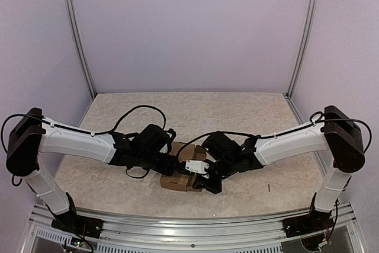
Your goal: Fold the paper box
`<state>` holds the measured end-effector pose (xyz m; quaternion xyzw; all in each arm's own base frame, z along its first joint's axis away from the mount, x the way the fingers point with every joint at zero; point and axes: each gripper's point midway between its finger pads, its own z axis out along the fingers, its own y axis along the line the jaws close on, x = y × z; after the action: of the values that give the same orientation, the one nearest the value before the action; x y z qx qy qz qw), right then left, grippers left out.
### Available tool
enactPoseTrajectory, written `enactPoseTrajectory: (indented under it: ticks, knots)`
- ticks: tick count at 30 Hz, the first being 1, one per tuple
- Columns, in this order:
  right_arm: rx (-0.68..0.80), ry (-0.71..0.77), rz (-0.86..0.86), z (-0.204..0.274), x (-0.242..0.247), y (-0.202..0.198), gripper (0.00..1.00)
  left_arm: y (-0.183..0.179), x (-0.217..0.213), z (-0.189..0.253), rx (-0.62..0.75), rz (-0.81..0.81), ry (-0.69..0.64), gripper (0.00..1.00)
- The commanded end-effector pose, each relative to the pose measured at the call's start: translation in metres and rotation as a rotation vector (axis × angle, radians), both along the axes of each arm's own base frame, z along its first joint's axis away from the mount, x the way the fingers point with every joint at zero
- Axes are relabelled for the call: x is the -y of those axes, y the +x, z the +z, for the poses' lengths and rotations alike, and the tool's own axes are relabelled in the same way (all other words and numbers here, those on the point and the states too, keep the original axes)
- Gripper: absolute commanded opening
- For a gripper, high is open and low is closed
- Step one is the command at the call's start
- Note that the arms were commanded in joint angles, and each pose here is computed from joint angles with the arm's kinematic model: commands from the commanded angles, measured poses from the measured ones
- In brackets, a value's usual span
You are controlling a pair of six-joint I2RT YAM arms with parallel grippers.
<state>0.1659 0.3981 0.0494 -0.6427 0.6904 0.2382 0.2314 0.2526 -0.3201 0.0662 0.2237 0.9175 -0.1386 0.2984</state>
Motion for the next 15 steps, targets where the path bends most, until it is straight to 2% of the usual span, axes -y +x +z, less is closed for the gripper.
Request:
enactPoseTrajectory:
  ticks: [1,15]
  knots:
    - [-0.007,0.006,-0.031,0.005,0.004,0.007,0.0,-0.008,-0.009,-0.021,-0.039,-0.024,0.062,0.69]
    - [-0.022,0.025,-0.026,0.009,-0.01,0.012,0.0,-0.008,-0.005,-0.022,-0.045,-0.027,0.055,0.69]
